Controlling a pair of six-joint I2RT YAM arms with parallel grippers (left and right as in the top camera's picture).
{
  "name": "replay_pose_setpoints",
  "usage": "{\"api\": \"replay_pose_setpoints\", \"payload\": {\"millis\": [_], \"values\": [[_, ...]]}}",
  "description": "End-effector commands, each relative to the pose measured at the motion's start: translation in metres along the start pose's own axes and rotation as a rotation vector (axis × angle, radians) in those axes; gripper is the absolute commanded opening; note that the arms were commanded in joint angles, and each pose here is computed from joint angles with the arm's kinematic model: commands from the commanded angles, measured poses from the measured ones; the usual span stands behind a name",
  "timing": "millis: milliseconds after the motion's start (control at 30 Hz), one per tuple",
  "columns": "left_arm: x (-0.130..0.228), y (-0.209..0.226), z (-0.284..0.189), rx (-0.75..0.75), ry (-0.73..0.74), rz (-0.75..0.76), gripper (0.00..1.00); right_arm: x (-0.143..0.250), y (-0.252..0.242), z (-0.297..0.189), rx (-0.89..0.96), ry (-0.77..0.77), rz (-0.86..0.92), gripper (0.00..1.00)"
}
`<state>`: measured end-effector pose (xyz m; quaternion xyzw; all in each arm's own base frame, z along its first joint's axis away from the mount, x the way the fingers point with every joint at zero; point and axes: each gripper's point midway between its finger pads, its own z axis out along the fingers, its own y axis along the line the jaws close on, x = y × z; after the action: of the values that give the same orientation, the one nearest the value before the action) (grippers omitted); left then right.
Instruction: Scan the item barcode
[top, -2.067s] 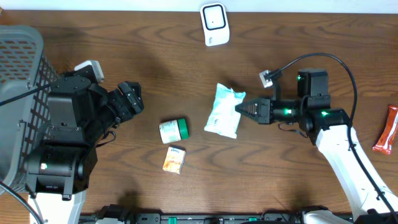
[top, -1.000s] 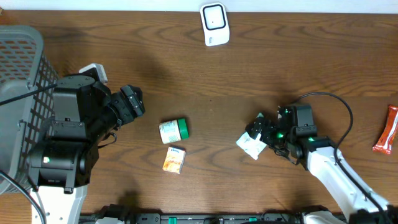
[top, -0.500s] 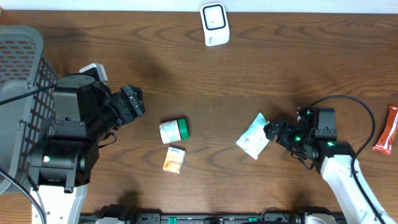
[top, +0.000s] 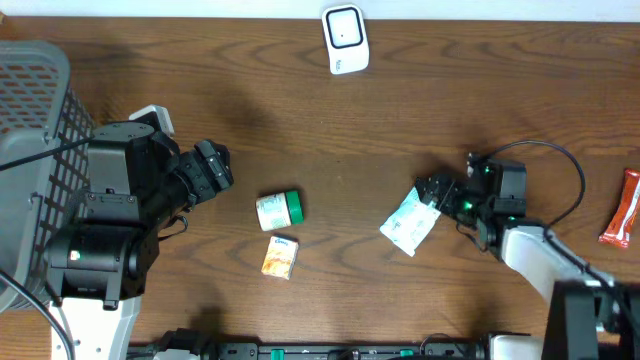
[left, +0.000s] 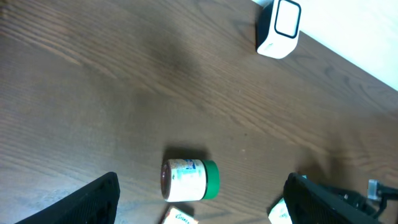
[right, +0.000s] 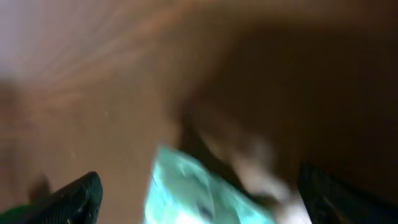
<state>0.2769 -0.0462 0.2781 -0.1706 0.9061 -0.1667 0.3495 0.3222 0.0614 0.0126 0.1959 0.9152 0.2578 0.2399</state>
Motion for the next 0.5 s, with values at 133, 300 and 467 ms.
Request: {"api": "replay_pose_setpoints", "payload": {"millis": [133, 300, 467], "values": [[-0.001, 0.003, -0.002, -0.016, 0.003, 0.006, 0.85, 0.121, -0.076, 0.028, 0.185, 0.349, 0.228, 0.99], [0.001, 0.004, -0.002, -0.020, 0.009, 0.005, 0.85, 0.141, -0.090, 0.022, 0.237, 0.387, 0.293, 0.99], [0.001, 0.004, -0.002, -0.020, 0.010, 0.005, 0.85, 0.129, -0.100, 0.011, 0.272, 0.321, 0.347, 0.99]]}}
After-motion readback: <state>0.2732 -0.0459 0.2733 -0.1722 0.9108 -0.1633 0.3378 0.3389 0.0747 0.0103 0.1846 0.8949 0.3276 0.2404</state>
